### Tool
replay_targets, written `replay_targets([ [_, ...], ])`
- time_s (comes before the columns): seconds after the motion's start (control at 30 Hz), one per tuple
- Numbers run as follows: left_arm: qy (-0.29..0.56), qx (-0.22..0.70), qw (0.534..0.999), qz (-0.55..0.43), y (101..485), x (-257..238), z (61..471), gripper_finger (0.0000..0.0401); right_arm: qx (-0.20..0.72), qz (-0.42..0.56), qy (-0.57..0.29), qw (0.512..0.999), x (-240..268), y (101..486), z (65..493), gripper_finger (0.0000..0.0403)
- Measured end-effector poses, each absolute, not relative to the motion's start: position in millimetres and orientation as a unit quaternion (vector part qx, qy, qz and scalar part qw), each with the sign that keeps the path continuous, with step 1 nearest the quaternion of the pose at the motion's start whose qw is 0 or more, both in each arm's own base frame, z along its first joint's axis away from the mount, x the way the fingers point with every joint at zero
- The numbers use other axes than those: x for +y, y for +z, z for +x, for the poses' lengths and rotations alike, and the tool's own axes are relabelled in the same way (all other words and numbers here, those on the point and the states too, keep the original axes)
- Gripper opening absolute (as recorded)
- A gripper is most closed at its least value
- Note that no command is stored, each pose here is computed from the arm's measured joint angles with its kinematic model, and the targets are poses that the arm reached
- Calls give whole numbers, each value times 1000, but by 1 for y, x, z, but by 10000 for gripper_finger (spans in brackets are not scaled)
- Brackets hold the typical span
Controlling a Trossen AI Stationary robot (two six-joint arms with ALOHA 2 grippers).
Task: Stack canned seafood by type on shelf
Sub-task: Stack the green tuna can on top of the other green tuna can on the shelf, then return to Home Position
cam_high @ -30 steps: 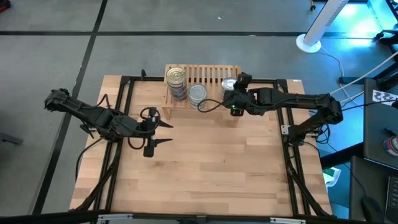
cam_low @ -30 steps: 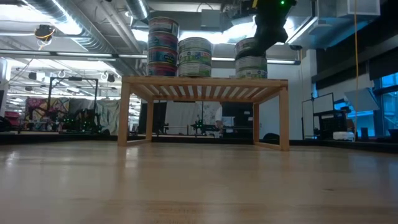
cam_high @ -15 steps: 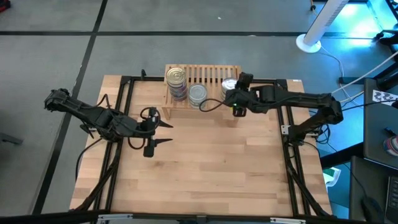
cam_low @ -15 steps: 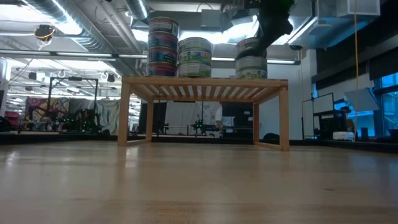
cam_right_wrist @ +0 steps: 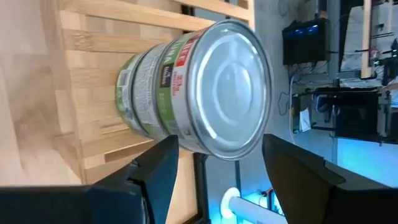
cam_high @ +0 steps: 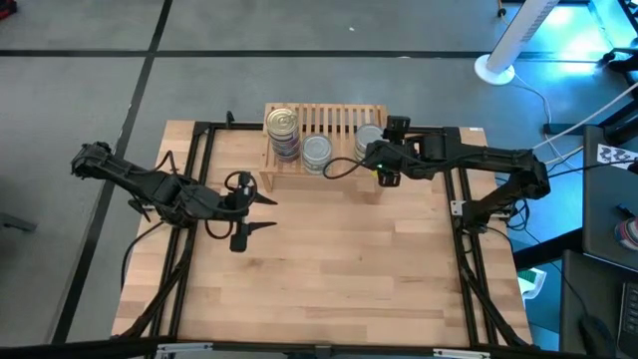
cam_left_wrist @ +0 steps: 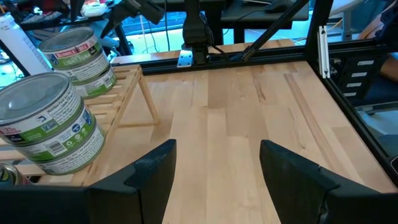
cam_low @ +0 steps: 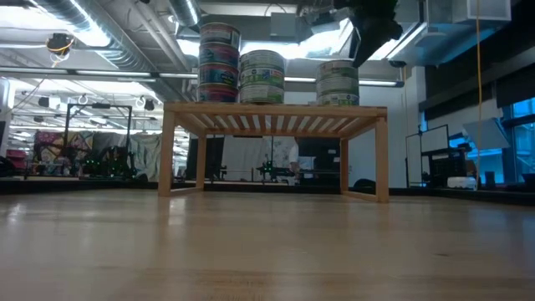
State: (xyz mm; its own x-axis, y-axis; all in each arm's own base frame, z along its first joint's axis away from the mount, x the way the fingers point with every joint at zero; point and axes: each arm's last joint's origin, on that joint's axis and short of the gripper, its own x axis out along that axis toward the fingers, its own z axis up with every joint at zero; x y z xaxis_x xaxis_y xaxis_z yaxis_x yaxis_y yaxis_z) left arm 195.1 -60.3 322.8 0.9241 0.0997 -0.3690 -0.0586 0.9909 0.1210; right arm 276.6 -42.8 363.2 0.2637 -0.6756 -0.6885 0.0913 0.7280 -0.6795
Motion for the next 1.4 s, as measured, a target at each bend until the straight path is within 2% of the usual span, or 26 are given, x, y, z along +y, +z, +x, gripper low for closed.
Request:
replay_targets([
  [0.37,37,170,983,62,331,-57,186,227,539,-244,-263,762,-42,366,273,232],
  [0.6,40,94,994,31,357,-42,148,227,499,-177,-280,801,-38,401,247,232],
  [0.8,98,72,992,44,364,-25,109,219,447,-143,-290,834,-35,430,216,232],
  [0.93,116,85,989,33,358,-16,89,180,412,-107,-277,862,-31,441,185,232],
  [1.1,136,90,986,41,342,-12,80,104,372,-64,-260,889,-26,436,149,232],
  [1.3,158,104,980,58,318,-10,78,12,346,-21,-201,916,-21,398,138,232],
  [1.4,166,106,980,35,307,-10,80,8,328,-20,-193,925,-22,370,147,232],
])
